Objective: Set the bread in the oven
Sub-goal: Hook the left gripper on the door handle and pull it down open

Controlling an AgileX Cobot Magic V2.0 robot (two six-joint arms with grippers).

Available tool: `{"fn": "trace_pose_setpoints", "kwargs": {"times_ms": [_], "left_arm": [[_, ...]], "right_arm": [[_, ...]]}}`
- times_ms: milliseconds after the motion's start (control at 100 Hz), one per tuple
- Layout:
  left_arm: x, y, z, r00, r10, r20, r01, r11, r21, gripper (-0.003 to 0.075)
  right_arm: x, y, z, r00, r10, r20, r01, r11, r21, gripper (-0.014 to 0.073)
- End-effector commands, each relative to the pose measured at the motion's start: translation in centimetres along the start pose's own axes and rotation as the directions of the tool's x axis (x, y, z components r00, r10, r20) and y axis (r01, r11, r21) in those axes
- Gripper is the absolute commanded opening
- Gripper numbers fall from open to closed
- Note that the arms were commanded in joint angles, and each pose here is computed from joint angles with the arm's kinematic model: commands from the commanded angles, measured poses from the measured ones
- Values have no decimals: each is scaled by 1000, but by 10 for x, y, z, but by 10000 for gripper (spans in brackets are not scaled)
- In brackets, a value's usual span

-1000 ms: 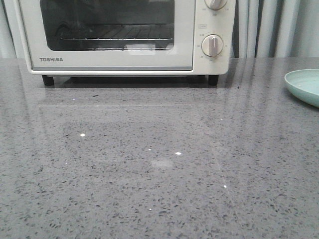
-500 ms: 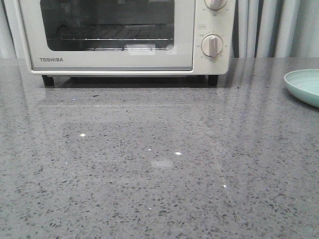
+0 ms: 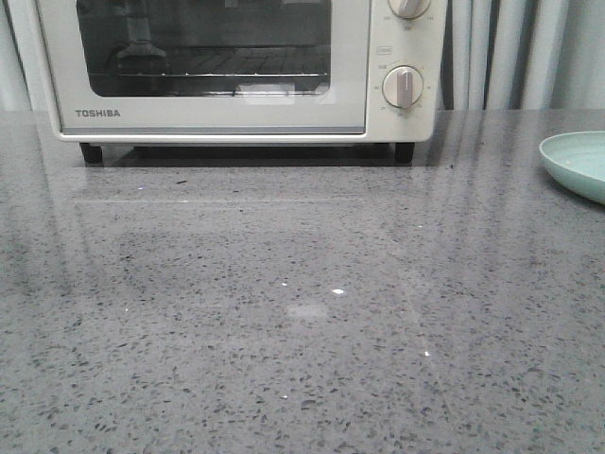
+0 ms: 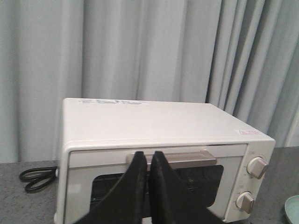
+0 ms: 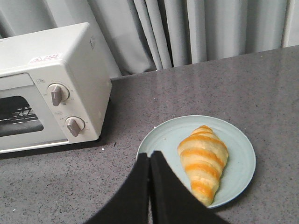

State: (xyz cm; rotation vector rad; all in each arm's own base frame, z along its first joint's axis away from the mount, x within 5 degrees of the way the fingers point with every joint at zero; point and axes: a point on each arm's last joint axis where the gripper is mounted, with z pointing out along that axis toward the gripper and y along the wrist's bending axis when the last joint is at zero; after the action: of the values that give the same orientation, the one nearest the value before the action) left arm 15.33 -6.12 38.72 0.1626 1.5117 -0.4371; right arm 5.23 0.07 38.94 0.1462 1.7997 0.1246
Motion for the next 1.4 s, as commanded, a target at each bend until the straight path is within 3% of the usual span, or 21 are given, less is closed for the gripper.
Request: {"fn": "trace_pose_setpoints", "kwargs": {"times_ms": [0, 590, 920, 1390], "left_arm": [[-18, -9, 17, 996, -25, 86, 22, 999, 47, -21], [1, -12, 125, 998, -46, -34, 47, 999, 27, -21], [16, -19, 148, 999, -5, 33, 3, 997, 72, -21], [40, -18, 174, 998, 40, -49, -36, 997, 73, -21]], "right_arm": [[-15, 2, -2, 997, -14, 79, 15, 1000, -5, -75], [-12, 6, -2, 998, -30, 50, 34, 996, -86, -75], [-12, 6, -2, 998, -30, 52, 34, 996, -86, -75], [-12, 6, -2, 998, -30, 52, 34, 996, -86, -75]]}}
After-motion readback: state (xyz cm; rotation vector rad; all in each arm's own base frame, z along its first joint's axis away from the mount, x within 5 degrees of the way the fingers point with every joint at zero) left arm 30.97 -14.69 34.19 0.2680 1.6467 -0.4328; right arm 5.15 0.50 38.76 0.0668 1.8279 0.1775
